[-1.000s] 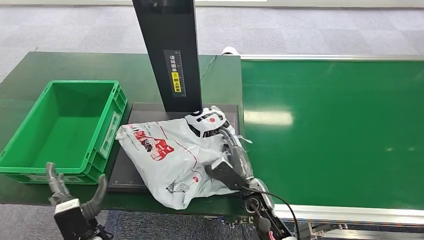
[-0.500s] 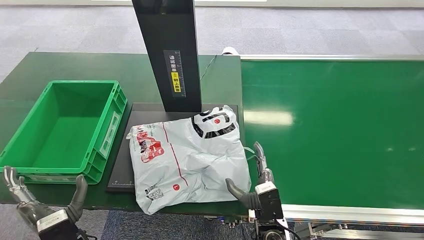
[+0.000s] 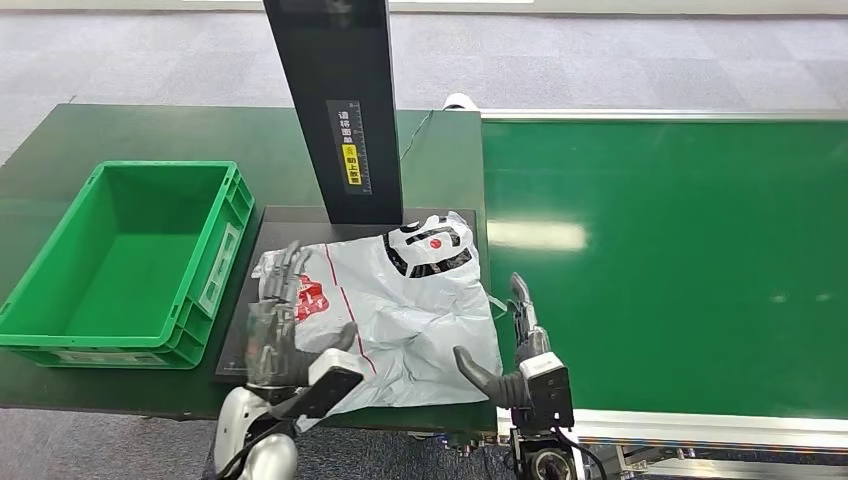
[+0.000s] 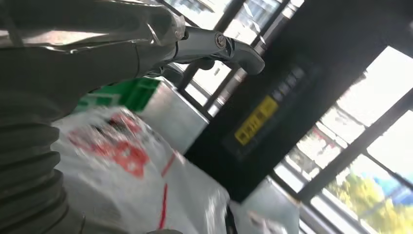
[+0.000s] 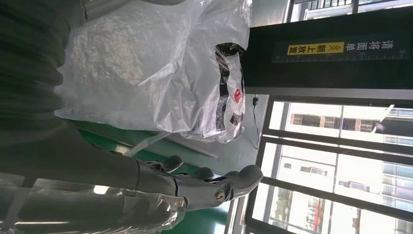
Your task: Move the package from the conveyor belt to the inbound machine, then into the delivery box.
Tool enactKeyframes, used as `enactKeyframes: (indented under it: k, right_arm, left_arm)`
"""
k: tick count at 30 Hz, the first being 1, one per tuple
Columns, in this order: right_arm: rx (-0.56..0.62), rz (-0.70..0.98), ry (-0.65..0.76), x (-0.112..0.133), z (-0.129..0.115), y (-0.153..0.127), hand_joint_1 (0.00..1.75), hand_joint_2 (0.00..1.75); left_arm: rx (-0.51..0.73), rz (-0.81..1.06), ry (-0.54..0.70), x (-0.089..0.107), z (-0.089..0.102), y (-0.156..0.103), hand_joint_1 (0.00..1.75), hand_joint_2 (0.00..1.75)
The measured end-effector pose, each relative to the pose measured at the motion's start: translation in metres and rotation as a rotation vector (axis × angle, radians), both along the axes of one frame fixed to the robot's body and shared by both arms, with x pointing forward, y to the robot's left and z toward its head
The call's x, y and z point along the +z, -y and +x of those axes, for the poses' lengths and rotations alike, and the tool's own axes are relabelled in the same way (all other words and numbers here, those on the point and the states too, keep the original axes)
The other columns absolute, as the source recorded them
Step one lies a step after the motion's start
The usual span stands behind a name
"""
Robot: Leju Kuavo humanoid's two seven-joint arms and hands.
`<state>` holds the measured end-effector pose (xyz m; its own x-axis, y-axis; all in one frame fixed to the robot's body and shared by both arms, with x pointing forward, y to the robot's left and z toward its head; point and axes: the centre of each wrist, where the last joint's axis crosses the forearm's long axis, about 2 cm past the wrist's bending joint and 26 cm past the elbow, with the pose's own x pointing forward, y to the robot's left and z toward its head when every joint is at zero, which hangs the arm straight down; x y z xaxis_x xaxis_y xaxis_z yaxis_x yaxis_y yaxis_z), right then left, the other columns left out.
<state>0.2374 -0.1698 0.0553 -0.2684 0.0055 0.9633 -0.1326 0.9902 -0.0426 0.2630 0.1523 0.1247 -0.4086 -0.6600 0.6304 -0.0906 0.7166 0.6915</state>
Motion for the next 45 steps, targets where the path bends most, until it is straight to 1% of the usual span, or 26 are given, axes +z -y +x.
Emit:
enactKeyframes:
  k: [4, 7, 10, 13, 16, 17, 18, 19, 22, 23, 24, 27, 30, 33, 39, 42, 45]
  right_arm:
    - [0.013, 0.027, 0.012, 0.003, 0.007, 0.000, 0.00, 1.75]
    - [0.021, 0.042, 0.020, 0.004, 0.011, 0.000, 0.00, 1.75]
    - [0.025, 0.059, 0.020, 0.005, 0.013, -0.001, 0.00, 1.75]
    - [0.027, 0.070, 0.017, 0.004, 0.014, -0.001, 0.00, 1.75]
    - [0.027, 0.073, 0.013, 0.004, 0.014, -0.001, 0.00, 1.75]
    - [0.027, 0.074, 0.012, 0.003, 0.014, -0.001, 0.00, 1.75]
    - [0.027, 0.074, 0.011, 0.003, 0.013, -0.001, 0.00, 1.75]
    - [0.028, 0.074, 0.011, 0.003, 0.013, -0.001, 0.00, 1.75]
    - [0.029, 0.075, 0.009, 0.003, 0.013, -0.001, 0.00, 1.75]
    - [0.029, 0.075, 0.009, 0.003, 0.013, -0.001, 0.00, 1.75]
    - [0.029, 0.075, 0.008, 0.003, 0.013, -0.001, 0.00, 1.75]
    - [0.032, 0.077, 0.005, 0.002, 0.013, -0.001, 0.00, 1.75]
    - [0.034, 0.078, 0.002, 0.002, 0.012, -0.002, 0.00, 1.75]
    - [0.035, 0.079, -0.004, 0.000, 0.010, -0.002, 0.00, 1.75]
    - [0.016, 0.077, -0.020, -0.004, 0.005, -0.001, 0.00, 1.75]
    - [0.001, 0.076, -0.029, -0.007, 0.001, 0.000, 0.00, 1.75]
    - [-0.009, 0.075, -0.036, -0.010, -0.003, 0.001, 0.00, 1.75]
  left_arm:
    - [-0.121, 0.133, -0.064, -0.013, 0.006, 0.030, 0.00, 1.75]
    - [-0.185, 0.214, -0.126, -0.030, 0.007, 0.042, 0.00, 1.75]
    - [-0.220, 0.284, -0.187, -0.047, 0.004, 0.046, 0.00, 1.75]
    - [-0.242, 0.337, -0.242, -0.062, 0.001, 0.044, 0.00, 1.75]
    - [-0.259, 0.378, -0.279, -0.073, 0.000, 0.041, 0.00, 1.75]
    - [-0.262, 0.389, -0.289, -0.075, 0.000, 0.040, 0.02, 1.75]
    - [-0.264, 0.398, -0.296, -0.077, 0.001, 0.039, 0.08, 1.75]
    - [-0.266, 0.405, -0.302, -0.079, 0.001, 0.039, 0.41, 1.75]
    - [-0.270, 0.418, -0.319, -0.083, 0.002, 0.036, 1.57, 1.75]
    - [-0.270, 0.419, -0.321, -0.085, 0.001, 0.035, 1.66, 1.75]
    - [-0.271, 0.417, -0.318, -0.086, 0.001, 0.033, 1.71, 1.75]
    - [-0.265, 0.383, -0.287, -0.089, -0.001, 0.030, 1.75, 1.75]
    - [-0.231, 0.293, -0.232, -0.085, 0.000, 0.024, 1.75, 1.75]
    - [-0.165, 0.170, -0.150, -0.073, 0.007, 0.012, 1.75, 1.75]
    - [-0.040, -0.094, 0.107, -0.038, 0.024, -0.018, 1.75, 1.75]
    - [-0.002, -0.221, 0.237, -0.018, 0.033, -0.035, 1.75, 1.75]
    - [0.026, -0.310, 0.347, 0.002, 0.039, -0.050, 1.75, 1.75]
